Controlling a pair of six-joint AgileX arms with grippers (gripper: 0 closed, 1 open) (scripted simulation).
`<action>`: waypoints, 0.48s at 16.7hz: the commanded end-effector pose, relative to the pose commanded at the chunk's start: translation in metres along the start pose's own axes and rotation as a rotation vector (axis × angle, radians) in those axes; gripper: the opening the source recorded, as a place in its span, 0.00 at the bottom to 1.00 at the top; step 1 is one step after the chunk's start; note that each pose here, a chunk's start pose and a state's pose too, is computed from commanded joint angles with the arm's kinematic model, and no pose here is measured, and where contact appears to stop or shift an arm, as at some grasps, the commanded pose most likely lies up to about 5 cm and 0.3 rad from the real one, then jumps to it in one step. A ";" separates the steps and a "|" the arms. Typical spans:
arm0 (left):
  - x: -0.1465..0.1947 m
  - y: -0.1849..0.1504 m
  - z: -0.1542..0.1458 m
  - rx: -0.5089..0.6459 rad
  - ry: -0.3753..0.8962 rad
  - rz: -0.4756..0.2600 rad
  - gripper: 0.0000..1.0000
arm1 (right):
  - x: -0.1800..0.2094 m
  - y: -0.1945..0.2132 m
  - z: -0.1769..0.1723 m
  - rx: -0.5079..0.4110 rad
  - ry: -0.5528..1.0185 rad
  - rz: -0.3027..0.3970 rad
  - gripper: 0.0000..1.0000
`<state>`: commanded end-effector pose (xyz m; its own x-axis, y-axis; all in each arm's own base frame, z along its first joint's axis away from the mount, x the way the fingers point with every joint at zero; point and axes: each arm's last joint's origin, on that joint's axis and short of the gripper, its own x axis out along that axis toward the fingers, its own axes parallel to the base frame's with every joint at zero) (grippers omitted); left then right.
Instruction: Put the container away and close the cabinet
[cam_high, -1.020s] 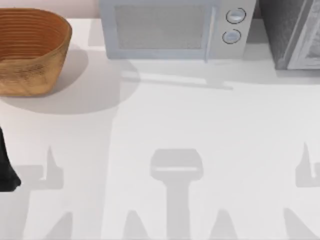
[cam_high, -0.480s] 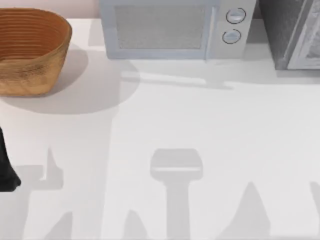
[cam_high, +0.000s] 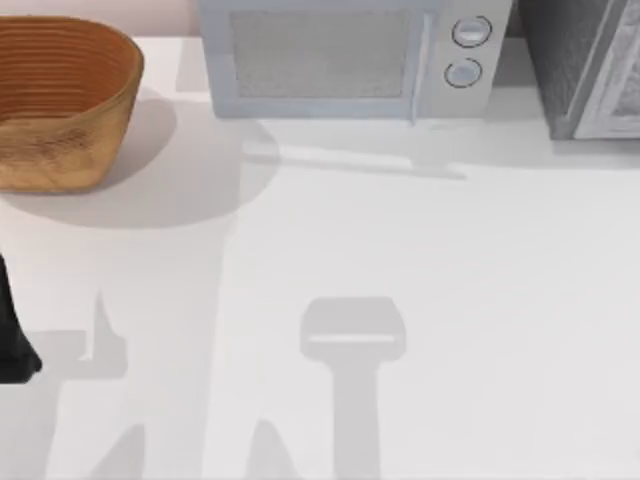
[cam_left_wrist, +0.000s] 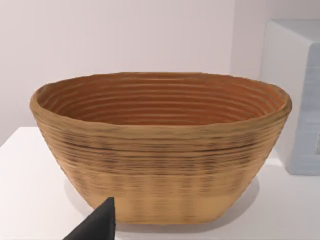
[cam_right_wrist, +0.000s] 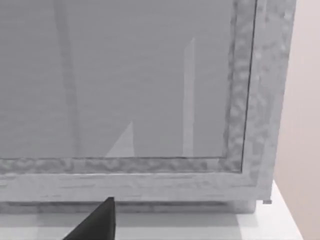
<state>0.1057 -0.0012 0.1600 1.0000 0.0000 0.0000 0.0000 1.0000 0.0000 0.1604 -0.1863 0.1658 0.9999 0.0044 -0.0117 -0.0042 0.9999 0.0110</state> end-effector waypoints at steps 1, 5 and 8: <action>0.000 0.000 0.000 0.000 0.000 0.000 1.00 | -0.003 -0.007 -0.003 -0.004 -0.002 0.000 1.00; 0.000 0.000 0.000 0.000 0.000 0.000 1.00 | -0.006 -0.015 -0.006 -0.012 -0.007 -0.001 1.00; 0.000 0.000 0.000 0.000 0.000 0.000 1.00 | -0.006 -0.014 -0.007 -0.008 -0.004 0.001 1.00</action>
<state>0.1057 -0.0012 0.1600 1.0000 0.0000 0.0000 0.0000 1.0000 0.0000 0.1542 -0.2000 0.1591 1.0000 0.0052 -0.0073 -0.0052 1.0000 0.0031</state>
